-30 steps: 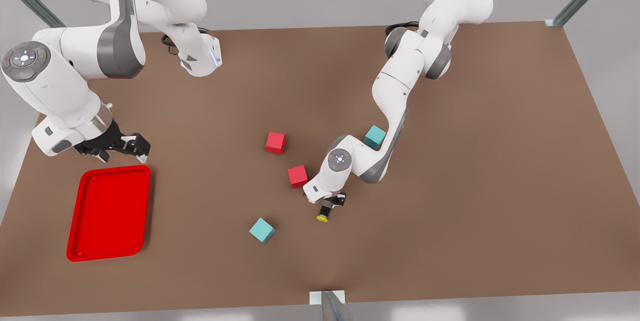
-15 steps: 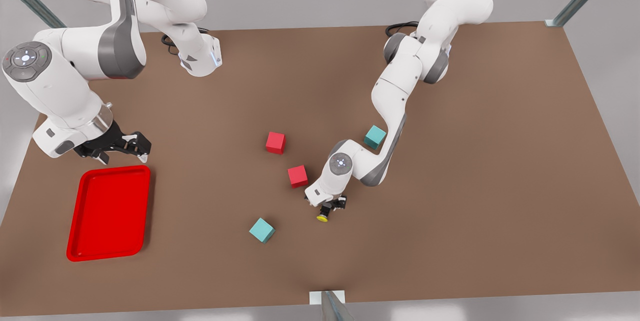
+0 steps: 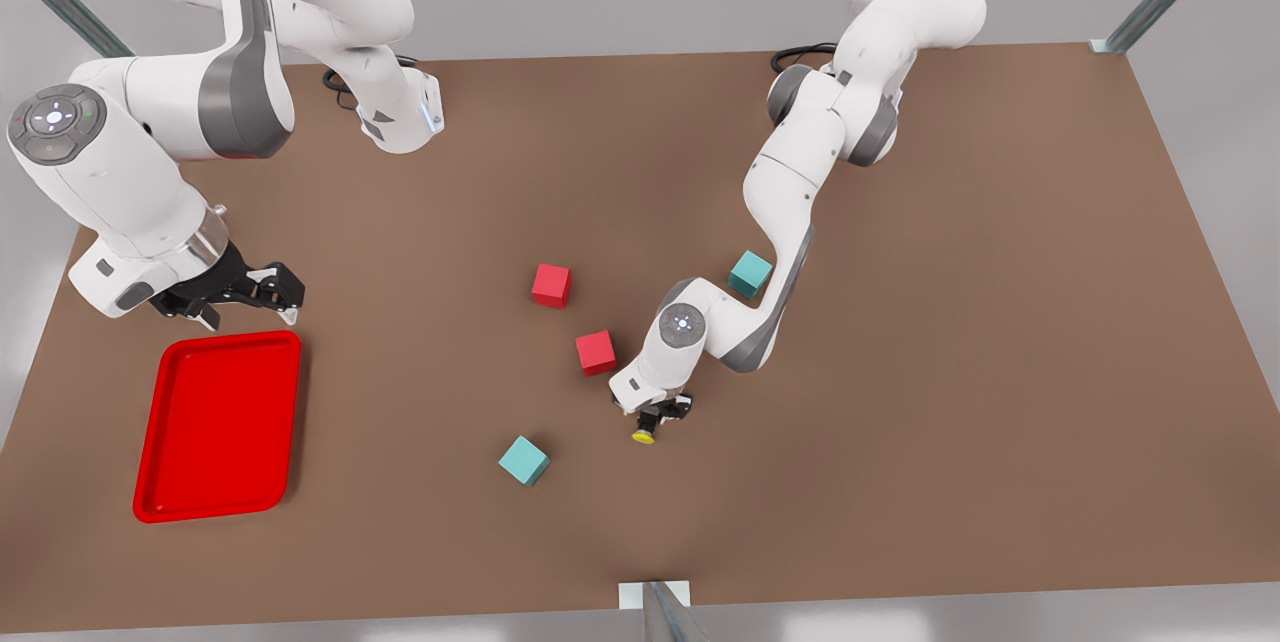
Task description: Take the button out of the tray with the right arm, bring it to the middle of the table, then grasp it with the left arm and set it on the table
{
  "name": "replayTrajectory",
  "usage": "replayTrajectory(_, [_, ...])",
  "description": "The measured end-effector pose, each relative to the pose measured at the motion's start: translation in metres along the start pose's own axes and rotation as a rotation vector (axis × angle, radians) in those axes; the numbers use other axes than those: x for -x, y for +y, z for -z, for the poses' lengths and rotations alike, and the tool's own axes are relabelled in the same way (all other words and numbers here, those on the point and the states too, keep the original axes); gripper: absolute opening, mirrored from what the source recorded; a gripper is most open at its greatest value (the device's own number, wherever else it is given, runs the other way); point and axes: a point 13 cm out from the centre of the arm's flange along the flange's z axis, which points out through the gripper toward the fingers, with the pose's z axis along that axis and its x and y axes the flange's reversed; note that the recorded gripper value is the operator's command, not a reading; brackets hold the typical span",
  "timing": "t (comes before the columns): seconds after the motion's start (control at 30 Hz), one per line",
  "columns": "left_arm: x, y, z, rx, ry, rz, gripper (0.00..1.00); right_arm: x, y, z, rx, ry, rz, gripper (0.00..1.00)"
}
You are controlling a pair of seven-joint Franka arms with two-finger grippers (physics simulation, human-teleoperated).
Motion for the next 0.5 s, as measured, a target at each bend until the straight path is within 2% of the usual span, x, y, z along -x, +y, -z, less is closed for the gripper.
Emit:
replayTrajectory(0.33, [0.002, 0.011, 0.001, 0.03, 0.003, -0.001, 0.65, 0.0, 0.001, -0.001, 0.0, 0.001, 0.011, 1.0])
replayTrajectory(0.5, [0.001, 0.012, 0.001, 0.034, 0.008, -0.002, 0.54, 0.0, 0.001, -0.001, 0.0, 0.001, 0.014, 1.0])
